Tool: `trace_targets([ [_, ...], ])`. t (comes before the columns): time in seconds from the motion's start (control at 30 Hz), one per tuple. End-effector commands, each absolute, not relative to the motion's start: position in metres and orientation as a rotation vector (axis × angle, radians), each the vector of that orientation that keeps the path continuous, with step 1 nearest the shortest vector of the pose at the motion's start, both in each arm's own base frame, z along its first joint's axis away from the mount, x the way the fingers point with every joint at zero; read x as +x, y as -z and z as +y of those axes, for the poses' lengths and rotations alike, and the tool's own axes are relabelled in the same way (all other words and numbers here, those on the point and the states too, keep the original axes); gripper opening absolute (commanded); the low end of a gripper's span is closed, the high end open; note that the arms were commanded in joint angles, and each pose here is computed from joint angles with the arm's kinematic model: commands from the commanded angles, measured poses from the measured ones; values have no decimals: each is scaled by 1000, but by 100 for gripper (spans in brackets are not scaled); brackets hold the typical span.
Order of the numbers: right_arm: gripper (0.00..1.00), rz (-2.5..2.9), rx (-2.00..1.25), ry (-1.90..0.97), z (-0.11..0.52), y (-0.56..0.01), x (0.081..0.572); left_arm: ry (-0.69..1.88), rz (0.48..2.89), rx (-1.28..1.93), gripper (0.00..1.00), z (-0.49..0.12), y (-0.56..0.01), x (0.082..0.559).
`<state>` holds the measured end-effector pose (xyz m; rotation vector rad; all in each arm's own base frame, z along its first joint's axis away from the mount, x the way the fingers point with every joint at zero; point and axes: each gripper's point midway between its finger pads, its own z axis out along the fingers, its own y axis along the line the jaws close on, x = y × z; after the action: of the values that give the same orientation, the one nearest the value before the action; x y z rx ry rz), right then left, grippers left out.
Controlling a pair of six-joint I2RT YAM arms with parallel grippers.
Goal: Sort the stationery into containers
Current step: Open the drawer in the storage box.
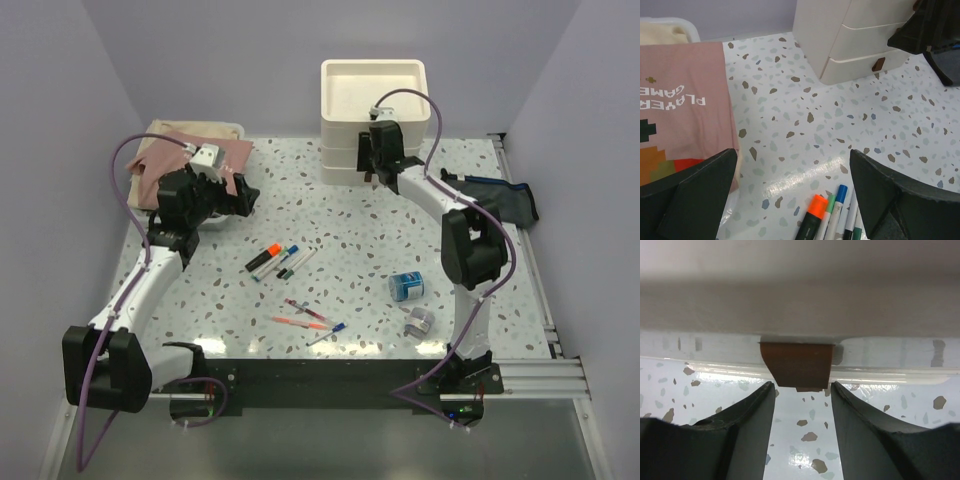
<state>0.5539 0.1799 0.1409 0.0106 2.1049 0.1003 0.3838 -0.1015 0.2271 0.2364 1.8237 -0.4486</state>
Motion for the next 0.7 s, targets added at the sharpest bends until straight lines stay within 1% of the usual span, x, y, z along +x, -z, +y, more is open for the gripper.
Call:
trace_targets([
  [0.0, 47, 2017, 57, -81, 174, -167, 569, 444, 1764, 214, 100, -98, -241, 386],
  [0.13, 45, 2026, 65, -83, 175, -157, 569, 439, 1763, 214, 100, -97, -241, 384],
  [0.2, 41, 2030, 63, -83, 175, -154, 570, 435, 1769, 214, 100, -97, -239, 384],
  [0.3, 38, 2022, 54, -97, 179, -152, 573, 434, 1768, 212, 100, -96, -239, 383],
  [0.4, 28, 2025, 44, -118, 184, -150, 576, 431, 1766, 210, 100, -95, -239, 382],
  [0.43, 20, 2028, 33, -130, 187, -150, 575, 431, 1765, 207, 100, -94, -239, 382],
  [0.53, 9, 2033, 28, -134, 187, -151, 571, 430, 1763, 209, 100, -93, -240, 381],
  [0.57, 3, 2032, 25, -137, 188, -154, 569, 427, 1765, 207, 100, -93, -240, 380],
  [0.6, 0, 2027, 21, -136, 187, -159, 566, 426, 1763, 208, 100, -93, -240, 380],
  [0.67, 0, 2031, 21, -130, 185, -163, 560, 425, 1757, 207, 100, -92, -242, 379],
])
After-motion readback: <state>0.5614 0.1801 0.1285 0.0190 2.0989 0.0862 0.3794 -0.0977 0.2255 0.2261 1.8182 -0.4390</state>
